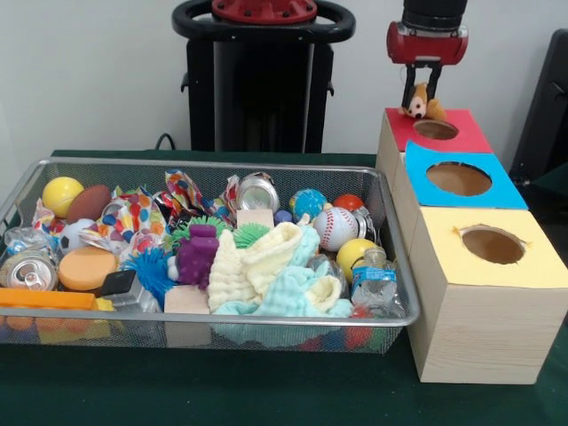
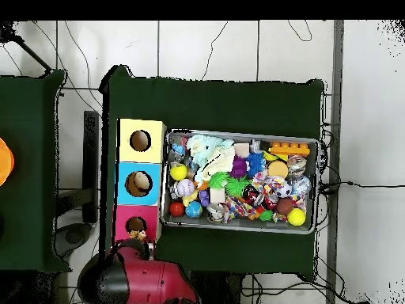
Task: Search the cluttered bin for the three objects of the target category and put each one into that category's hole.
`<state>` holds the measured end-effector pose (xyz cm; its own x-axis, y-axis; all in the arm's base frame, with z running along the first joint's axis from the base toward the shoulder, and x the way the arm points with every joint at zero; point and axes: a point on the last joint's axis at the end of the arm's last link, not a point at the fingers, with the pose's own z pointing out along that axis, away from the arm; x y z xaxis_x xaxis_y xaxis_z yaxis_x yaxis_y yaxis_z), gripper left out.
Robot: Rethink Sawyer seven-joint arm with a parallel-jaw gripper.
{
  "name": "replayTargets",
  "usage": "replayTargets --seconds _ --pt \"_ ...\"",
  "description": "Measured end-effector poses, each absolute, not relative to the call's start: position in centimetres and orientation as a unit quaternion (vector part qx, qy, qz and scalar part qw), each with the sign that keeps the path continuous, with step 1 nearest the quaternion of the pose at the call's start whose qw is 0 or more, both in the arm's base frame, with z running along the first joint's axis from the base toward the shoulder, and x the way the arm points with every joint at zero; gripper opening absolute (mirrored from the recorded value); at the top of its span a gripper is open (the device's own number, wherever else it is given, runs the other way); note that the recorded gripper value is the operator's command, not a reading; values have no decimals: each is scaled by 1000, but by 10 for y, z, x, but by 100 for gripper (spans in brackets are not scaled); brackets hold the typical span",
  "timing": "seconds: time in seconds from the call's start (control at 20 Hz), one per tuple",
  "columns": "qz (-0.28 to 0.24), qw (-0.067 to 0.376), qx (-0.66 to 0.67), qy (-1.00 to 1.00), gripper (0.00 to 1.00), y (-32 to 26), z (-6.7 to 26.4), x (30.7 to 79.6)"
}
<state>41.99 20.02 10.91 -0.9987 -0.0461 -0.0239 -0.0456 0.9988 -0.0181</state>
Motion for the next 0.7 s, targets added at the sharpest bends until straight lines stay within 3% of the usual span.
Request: replayTargets --seconds 0.7 --pt "-9 24 -4 1000 0 201 99 426"
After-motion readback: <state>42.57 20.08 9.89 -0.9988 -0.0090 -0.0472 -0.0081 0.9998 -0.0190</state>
